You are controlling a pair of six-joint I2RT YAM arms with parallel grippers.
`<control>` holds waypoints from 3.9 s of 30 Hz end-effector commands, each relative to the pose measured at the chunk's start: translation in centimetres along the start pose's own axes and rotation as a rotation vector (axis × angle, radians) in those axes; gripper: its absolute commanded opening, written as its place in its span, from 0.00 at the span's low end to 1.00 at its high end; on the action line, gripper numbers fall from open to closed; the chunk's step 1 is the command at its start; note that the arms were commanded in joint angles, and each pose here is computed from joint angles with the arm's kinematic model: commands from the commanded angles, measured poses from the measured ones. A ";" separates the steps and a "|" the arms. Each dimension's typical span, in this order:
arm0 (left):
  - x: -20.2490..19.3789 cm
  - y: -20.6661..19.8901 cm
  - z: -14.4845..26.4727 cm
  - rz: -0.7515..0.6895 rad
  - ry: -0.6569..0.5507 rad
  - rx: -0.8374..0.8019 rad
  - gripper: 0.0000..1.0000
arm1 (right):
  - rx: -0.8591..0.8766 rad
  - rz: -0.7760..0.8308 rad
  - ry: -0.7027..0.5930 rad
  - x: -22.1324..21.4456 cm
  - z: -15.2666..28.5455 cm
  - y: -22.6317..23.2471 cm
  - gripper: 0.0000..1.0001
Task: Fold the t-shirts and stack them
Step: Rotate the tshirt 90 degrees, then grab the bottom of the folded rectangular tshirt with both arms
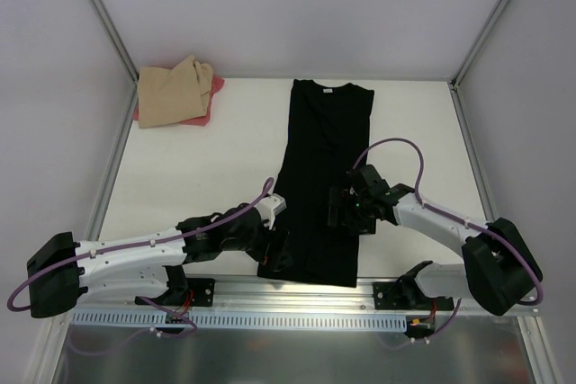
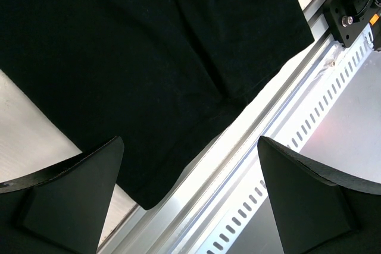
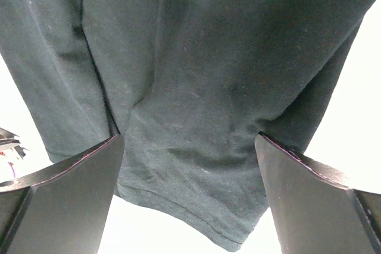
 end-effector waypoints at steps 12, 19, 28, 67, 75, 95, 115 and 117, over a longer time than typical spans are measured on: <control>0.0 0.3 0.1 0.016 -0.025 -0.008 0.99 | -0.293 0.057 -0.012 -0.5 1.6 -4.8 1.00; -0.1 0.4 0.2 0.022 -0.029 -0.009 0.99 | -0.254 0.055 -0.068 0.2 3.0 -3.8 1.00; -1.1 -1.3 0.2 0.056 0.006 -0.144 0.99 | -0.254 0.071 -0.173 0.0 8.2 -3.5 1.00; -5.9 -0.6 -3.9 0.193 0.221 -0.184 0.97 | 0.045 -0.178 -0.074 -11.4 3.8 -4.1 0.70; -6.1 -0.6 -3.8 0.194 0.238 -0.173 0.28 | 0.063 -0.171 -0.068 -11.2 3.7 -3.6 0.01; -0.7 -3.4 -1.0 0.113 0.100 -0.122 0.00 | 0.051 -0.096 -0.139 -7.7 9.4 -1.5 0.01; 6.1 -0.9 0.1 0.116 -0.027 -0.028 0.00 | -0.011 -0.080 -0.205 -0.6 10.8 -1.2 0.00; 6.7 -0.8 0.1 0.120 -0.031 -0.037 0.00 | -0.016 -0.079 -0.200 0.2 10.5 -1.5 0.00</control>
Point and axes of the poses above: each gripper's point midway between its finger pads, its own z axis back along the fingers, its own y axis along the line the jaws close on, x = y × z, the point moved 2 cm from there along z, back along the fingers, and after that the axes turned 13 degrees about z, right-handed, at the moved point
